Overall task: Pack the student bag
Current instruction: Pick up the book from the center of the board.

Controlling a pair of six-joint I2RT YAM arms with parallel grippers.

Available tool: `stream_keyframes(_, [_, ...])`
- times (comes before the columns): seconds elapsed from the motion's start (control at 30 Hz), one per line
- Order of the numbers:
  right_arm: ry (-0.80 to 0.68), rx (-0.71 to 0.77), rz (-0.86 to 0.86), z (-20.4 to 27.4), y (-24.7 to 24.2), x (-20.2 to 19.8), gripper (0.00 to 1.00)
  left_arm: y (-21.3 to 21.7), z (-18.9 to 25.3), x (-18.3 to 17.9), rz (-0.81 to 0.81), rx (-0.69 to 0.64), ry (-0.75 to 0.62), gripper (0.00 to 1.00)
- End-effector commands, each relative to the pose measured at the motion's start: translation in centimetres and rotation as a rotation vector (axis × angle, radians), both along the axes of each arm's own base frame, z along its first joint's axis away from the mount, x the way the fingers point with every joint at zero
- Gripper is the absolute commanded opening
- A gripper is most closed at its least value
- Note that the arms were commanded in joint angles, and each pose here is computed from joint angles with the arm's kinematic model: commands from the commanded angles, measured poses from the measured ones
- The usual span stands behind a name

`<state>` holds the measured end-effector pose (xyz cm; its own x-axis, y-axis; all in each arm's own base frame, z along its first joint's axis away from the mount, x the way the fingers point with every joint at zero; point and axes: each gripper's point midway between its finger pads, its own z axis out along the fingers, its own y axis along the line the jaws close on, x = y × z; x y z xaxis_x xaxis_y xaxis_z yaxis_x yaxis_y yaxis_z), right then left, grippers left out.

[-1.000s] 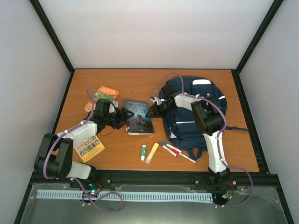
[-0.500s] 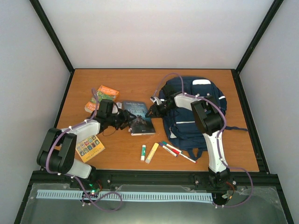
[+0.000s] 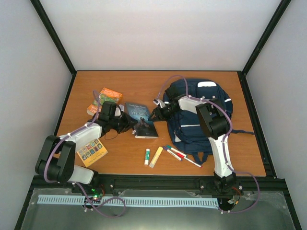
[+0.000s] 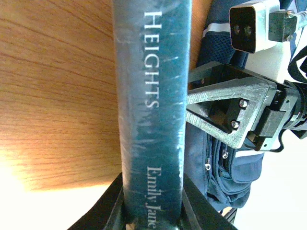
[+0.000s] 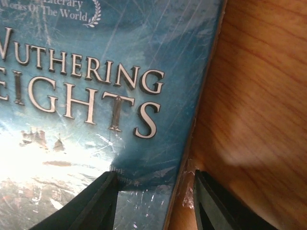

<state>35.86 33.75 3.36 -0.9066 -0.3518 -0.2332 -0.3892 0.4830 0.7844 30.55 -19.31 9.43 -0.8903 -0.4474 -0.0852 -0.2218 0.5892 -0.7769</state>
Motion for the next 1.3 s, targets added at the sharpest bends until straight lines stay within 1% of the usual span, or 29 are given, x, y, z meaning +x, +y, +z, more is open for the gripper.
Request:
stream_keyframes(0.0, [-0.042,-0.081,0.02,0.1,-0.3,-1.0,0.48,-1.2,6.4,1.7,-0.063,-0.016,-0.203,0.06])
stream_keyframes(0.2, [-0.25,-0.039,0.001,7.9,-1.8,0.6,0.58,-1.1,10.0,1.0,-0.143,0.025,-0.311,0.01])
stream_keyframes(0.4, [-0.474,0.008,0.007,15.3,-5.0,0.8,0.64,-1.8,13.5,-0.6,-0.264,0.016,-0.444,0.01])
stream_keyframes(0.47, [-0.557,0.039,0.042,18.3,-6.2,0.3,0.65,-2.2,14.7,-1.7,-0.327,-0.006,-0.479,0.01])
stream_keyframes(0.6, [-0.675,0.099,0.103,22.3,-8.9,-1.5,0.69,-3.3,16.7,-4.5,-0.473,-0.028,-0.549,0.01])
stream_keyframes(0.73, [-0.798,0.122,0.245,24.8,-10.0,-5.1,0.74,-4.3,17.3,-8.3,-0.63,-0.035,-0.589,0.01])
stream_keyframes(0.8, [-0.849,0.116,0.287,25.4,-10.5,-6.5,0.76,-4.7,17.1,-9.9,-0.691,-0.044,-0.614,0.01])
stream_keyframes(0.9, [-0.87,0.138,0.334,25.9,-10.8,-8.4,0.79,-4.9,16.7,-12.4,-0.774,-0.018,-0.676,0.01])
stream_keyframes(1.0, [-0.82,0.226,0.364,26.2,-10.5,-10.6,0.79,-5.2,16.4,-15.0,-0.858,0.011,-0.733,0.01])
stream_keyframes(1.07, [-0.784,0.29,0.376,26.3,-10.3,-11.8,0.79,-5.3,16.1,-15.9,-0.881,0.014,-0.74,0.01])
stream_keyframes(1.17, [-0.732,0.342,0.409,25.3,-9.5,-13.5,0.78,-5.6,16.4,-17.1,-0.916,-0.026,-0.755,0.01])
stream_keyframes(1.27, [-0.686,0.405,0.459,24.8,-8.7,-15.5,0.76,-5.7,16.6,-17.1,-0.928,-0.025,-0.758,0.01])
